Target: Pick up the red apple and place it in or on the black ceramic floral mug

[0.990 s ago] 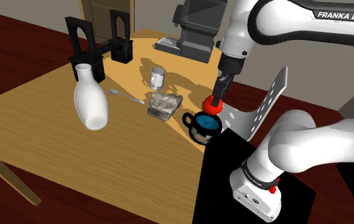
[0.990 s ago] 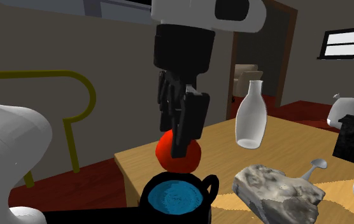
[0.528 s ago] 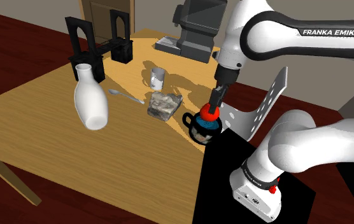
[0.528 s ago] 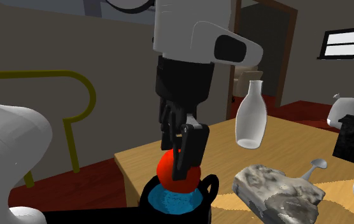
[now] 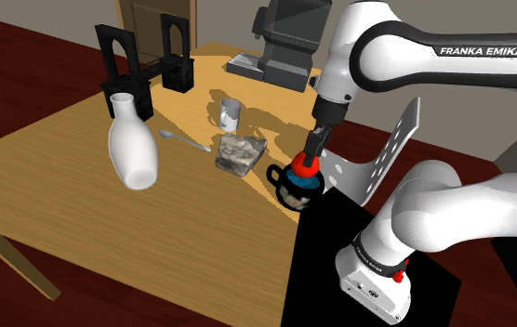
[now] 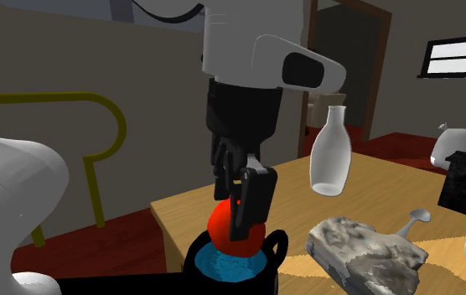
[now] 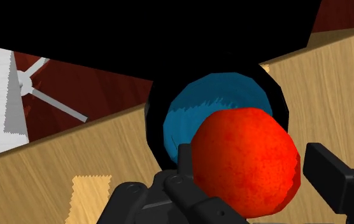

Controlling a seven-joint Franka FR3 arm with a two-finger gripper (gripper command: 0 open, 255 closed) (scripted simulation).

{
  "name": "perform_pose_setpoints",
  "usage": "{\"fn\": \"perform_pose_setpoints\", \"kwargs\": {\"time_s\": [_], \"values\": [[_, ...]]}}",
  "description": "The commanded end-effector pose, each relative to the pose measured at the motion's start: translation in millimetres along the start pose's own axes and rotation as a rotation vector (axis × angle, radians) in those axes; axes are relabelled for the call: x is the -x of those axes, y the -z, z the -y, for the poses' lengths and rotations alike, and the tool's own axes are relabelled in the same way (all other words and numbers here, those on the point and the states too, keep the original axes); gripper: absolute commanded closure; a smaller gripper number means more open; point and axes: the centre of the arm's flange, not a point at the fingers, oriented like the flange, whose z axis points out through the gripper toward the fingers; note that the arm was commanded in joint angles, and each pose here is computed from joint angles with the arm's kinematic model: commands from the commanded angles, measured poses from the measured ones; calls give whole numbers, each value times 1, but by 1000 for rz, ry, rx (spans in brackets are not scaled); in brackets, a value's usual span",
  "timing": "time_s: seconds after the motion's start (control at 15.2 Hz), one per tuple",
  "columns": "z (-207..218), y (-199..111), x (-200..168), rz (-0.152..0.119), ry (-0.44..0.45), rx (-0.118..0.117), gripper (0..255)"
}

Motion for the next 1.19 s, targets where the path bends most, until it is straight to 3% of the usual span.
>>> {"fn": "perform_pose_setpoints", "kwargs": {"time_s": [0.0,0.33,0.59,1.12], "values": [[0,-5,1,13,0,-2,0],[0,-5,1,13,0,-2,0],[0,45,0,13,0,-2,0],[0,45,0,13,0,-2,0]]}}
